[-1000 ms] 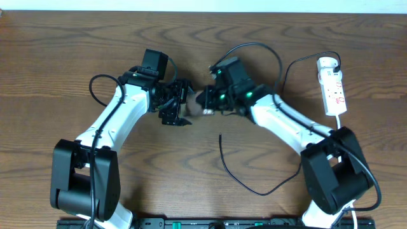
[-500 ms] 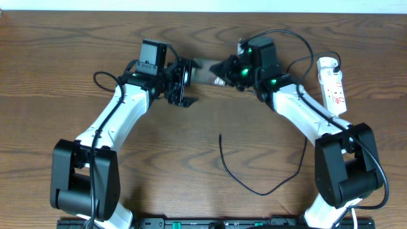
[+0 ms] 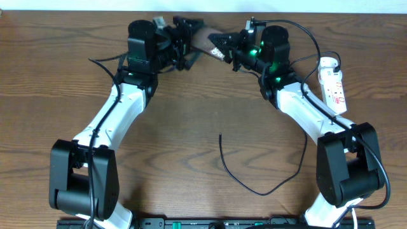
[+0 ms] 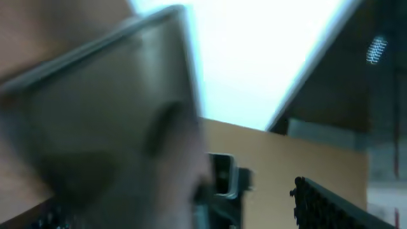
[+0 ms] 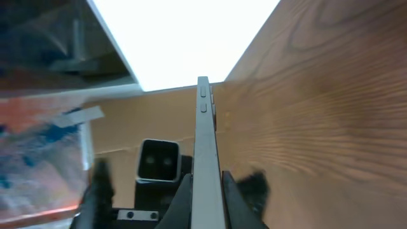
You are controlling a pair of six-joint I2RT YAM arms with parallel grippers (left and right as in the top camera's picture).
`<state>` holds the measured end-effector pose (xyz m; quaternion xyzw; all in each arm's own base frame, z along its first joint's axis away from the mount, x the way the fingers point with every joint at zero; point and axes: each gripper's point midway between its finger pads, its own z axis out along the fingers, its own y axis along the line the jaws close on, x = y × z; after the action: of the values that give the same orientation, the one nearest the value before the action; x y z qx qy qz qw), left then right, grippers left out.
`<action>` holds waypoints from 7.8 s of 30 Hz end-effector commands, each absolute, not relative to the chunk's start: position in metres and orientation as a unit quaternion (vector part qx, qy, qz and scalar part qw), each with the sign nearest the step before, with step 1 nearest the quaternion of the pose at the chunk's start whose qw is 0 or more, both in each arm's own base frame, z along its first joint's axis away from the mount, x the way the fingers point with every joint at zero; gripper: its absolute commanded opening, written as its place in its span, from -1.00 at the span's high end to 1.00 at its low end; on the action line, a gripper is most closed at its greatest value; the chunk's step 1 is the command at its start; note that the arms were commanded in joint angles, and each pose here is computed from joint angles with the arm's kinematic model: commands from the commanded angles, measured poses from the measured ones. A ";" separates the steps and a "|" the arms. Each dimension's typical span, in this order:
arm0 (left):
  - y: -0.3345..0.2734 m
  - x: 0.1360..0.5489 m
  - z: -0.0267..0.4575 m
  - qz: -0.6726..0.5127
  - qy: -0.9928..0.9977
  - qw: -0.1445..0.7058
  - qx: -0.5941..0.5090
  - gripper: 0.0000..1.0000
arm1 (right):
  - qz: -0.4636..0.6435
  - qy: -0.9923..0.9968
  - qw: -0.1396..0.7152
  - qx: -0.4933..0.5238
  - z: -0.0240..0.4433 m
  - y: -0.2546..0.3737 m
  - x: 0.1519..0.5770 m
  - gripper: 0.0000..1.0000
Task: Plug charger to phone and switch on socket
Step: 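Open the right gripper and withdraw it, left gripper holding the phone, then move the right gripper down over the black cable's plug end, then grasp the cable plug with the right gripper and lift it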
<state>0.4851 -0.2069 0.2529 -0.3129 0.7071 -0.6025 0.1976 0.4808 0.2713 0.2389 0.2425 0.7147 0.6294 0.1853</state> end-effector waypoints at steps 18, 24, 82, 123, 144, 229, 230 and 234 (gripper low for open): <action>-0.205 0.490 0.286 -0.604 0.707 0.299 -0.214 0.32 | 0.691 0.676 0.147 0.210 0.283 0.285 0.470 0.98; -0.203 0.492 0.286 -0.600 0.707 0.306 -0.217 0.59 | 0.693 0.679 0.137 0.200 0.283 0.292 0.464 0.98; -0.150 0.512 0.293 -0.602 0.675 0.322 -0.280 0.85 | 0.696 0.686 0.130 0.168 0.284 0.307 0.451 -0.98; -0.106 0.414 0.299 -0.675 0.708 0.205 0.049 0.85 | 0.169 0.982 0.059 -0.062 0.156 0.227 0.366 -0.87; -0.104 0.410 0.290 -0.673 0.707 0.209 0.056 0.85 | 0.052 0.990 -0.091 -0.098 0.066 0.252 0.304 -0.76; -0.078 0.416 0.290 -0.666 0.709 0.230 0.032 0.85 | -0.034 0.989 -0.141 -0.014 -0.025 0.227 0.251 0.83; -0.078 0.416 0.290 -0.666 0.709 0.230 0.033 0.85 | -0.034 0.989 -0.141 -0.014 -0.025 0.227 0.250 0.85; -0.078 0.416 0.290 -0.666 0.709 0.230 0.033 0.85 | -0.034 0.989 -0.141 -0.014 -0.025 0.227 0.250 0.98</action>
<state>0.4227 -0.0777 0.2839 0.0114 0.7112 -0.6660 0.2249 0.2632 0.2339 -0.0038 -0.0119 0.9930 -0.0143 -0.1171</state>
